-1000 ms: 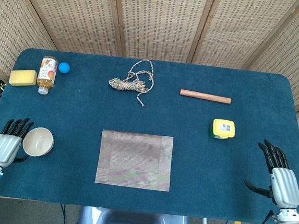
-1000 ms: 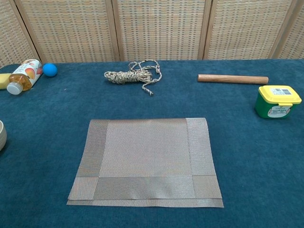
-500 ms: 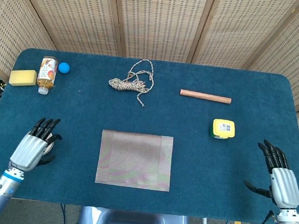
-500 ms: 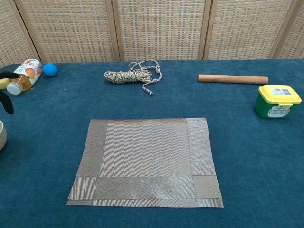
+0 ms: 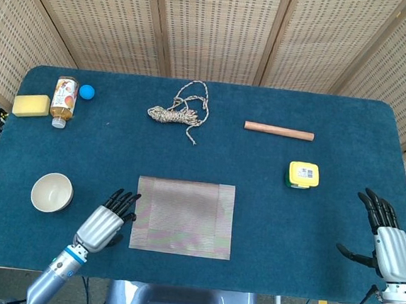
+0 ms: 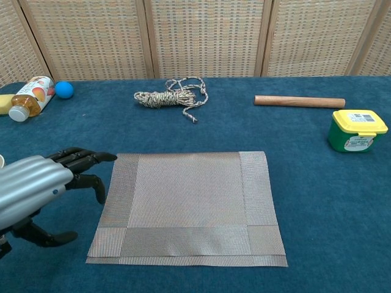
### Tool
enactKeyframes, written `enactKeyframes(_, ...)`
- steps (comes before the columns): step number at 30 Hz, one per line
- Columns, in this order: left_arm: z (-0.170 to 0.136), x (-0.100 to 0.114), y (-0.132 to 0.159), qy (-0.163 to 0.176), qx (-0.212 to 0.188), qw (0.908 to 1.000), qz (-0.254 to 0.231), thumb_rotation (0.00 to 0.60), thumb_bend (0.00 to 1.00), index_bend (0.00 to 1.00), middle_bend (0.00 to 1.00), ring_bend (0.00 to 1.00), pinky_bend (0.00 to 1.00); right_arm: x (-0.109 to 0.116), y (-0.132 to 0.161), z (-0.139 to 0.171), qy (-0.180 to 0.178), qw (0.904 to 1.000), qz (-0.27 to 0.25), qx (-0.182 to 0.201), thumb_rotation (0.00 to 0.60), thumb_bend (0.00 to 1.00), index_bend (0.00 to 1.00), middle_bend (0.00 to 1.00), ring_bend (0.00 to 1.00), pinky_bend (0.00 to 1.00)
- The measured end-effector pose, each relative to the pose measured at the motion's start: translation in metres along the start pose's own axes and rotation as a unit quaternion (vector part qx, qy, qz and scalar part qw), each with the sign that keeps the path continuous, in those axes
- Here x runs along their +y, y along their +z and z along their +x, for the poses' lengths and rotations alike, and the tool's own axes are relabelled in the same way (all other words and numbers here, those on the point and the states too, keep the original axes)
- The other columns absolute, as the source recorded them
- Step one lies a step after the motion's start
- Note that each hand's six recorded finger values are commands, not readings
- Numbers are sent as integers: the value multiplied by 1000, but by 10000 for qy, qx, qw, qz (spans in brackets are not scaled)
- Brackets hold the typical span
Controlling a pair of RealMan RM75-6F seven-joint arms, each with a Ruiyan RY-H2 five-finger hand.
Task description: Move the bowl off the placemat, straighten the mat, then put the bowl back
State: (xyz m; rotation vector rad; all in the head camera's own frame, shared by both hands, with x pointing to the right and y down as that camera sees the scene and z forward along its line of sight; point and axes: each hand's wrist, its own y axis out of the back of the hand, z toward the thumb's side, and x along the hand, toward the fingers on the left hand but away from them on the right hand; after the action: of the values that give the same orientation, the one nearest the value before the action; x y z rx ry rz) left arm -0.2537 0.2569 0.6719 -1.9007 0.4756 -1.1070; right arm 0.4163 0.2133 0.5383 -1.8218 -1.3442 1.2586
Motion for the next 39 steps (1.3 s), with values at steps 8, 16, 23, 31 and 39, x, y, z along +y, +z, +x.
enactKeyframes(8,0,-15,16,-229,-145,9995,190,600,260,356,0,0,0,4,-1,0,-60,9999,-91,-1,600,150,0,0,0,0)
enactKeyframes(16,-3,-20,17,-281,-143,9993,210,600,261,362,0,0,0,5,-1,1,-60,9999,-107,-2,600,150,0,0,0,0)
enactKeyframes(23,-4,-21,9,-300,-58,9993,207,600,261,365,0,0,0,5,-1,1,-47,9999,-108,-6,600,150,0,0,0,0)
enactKeyframes(31,0,-24,12,-314,-96,9993,182,600,260,384,0,0,0,5,0,1,-62,9999,-96,-6,600,151,0,0,0,0)
enactKeyframes(39,6,-27,18,-285,-113,9995,122,600,261,391,0,0,0,5,-1,1,-69,9999,-114,-10,600,151,0,0,0,0)
